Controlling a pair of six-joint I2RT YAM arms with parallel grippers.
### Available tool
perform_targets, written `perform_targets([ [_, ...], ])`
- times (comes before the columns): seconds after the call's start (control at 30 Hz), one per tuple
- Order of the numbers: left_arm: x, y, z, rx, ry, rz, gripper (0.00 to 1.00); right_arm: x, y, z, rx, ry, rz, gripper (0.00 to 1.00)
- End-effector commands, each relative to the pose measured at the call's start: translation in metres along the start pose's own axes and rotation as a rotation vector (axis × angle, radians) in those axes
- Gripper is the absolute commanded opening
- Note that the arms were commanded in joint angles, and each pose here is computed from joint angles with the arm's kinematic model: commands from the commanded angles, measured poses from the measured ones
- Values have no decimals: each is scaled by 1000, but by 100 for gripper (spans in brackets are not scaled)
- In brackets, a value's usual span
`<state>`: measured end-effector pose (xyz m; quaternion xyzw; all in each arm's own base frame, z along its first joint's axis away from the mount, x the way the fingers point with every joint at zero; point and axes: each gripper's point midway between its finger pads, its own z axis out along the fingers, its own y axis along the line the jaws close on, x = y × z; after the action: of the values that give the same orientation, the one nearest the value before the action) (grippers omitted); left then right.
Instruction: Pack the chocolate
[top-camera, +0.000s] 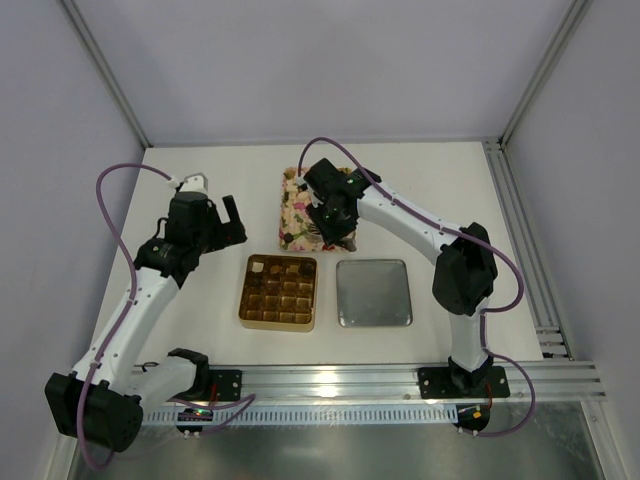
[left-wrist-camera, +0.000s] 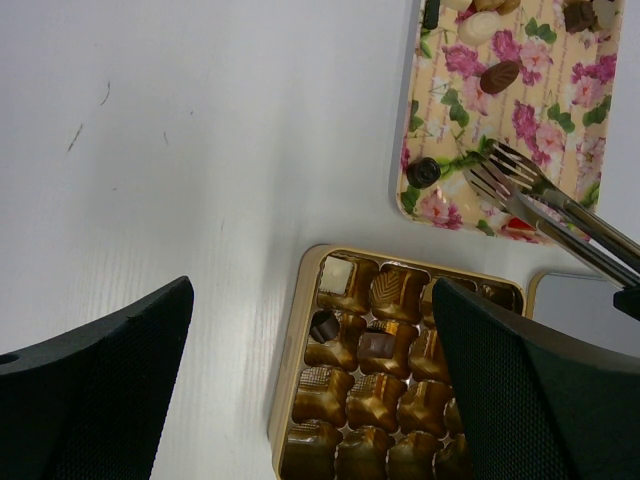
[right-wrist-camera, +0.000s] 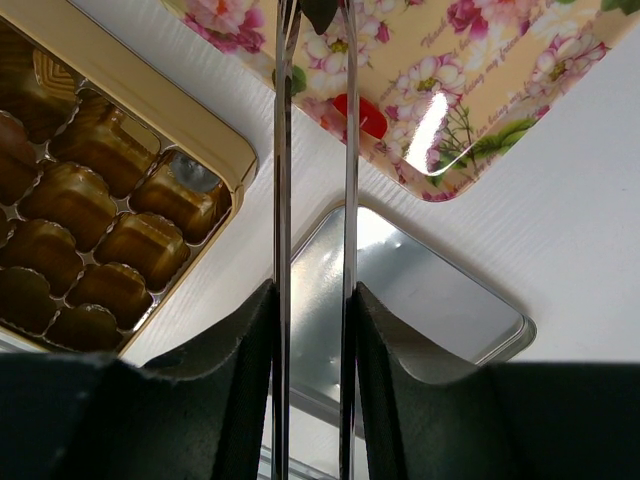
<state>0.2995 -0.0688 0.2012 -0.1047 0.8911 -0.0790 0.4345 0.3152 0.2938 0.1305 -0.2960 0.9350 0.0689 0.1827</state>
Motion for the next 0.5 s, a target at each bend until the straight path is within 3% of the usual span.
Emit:
perform_targets([
  [0.0,-9,-4,-3,15,-25,1,100,-11,-4,-9,15,-47,-4,36],
  [0.47,-8,-3,-3,13,-24,3,100,-30,-16,-38,48,-136,37,35],
])
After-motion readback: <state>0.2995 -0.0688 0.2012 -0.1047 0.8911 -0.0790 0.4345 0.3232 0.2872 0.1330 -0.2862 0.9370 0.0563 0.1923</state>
